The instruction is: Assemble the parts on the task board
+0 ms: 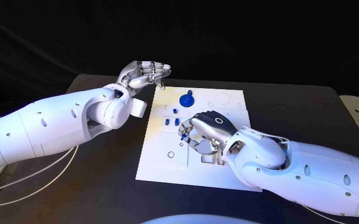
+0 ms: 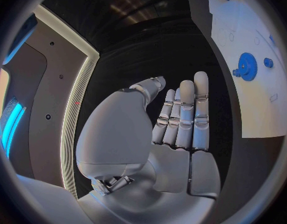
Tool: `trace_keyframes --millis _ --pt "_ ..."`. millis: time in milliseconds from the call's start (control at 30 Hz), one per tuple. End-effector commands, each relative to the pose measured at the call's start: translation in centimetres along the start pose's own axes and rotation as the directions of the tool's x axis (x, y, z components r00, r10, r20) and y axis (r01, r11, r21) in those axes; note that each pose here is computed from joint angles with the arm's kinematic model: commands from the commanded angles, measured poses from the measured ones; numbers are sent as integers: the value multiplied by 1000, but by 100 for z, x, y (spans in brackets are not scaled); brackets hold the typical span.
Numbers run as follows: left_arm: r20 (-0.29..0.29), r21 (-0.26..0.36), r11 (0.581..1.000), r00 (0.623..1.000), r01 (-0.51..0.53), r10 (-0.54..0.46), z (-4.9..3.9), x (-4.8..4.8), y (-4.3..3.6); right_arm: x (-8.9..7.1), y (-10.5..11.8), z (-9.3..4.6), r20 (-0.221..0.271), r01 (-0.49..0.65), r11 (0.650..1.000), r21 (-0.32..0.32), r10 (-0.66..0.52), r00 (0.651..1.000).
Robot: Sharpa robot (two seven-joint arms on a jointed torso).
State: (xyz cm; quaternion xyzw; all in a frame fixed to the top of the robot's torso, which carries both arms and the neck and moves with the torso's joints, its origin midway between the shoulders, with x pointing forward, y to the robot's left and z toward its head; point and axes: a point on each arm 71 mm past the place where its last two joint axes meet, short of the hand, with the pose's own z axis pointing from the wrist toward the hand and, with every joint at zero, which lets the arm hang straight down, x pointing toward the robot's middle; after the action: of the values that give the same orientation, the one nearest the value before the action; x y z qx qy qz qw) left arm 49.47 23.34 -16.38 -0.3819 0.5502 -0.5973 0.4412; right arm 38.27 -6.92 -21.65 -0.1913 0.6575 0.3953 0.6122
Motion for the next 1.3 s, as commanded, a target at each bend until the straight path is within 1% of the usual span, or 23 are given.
trace_keyframes --millis 33,333,567,1000,1300 --pt "-14 7 1000 1000 12 -11 15 26 -10 49 -2 8 -12 8 1000 -13 -8 1000" --pt "-21 7 1000 1000 12 -12 32 52 -13 153 -54 25 -40 29 1000 0 -29 999" --pt "-20 5 1000 1000 11 -11 33 52 -16 233 -88 35 -60 41 999 9 -40 997" --pt "-20 5 1000 1000 10 -10 28 48 -21 305 -87 62 -74 48 999 9 -47 996" --pt "-21 4 1000 1000 10 -10 26 46 -22 317 -77 89 -63 60 998 12 -59 996"
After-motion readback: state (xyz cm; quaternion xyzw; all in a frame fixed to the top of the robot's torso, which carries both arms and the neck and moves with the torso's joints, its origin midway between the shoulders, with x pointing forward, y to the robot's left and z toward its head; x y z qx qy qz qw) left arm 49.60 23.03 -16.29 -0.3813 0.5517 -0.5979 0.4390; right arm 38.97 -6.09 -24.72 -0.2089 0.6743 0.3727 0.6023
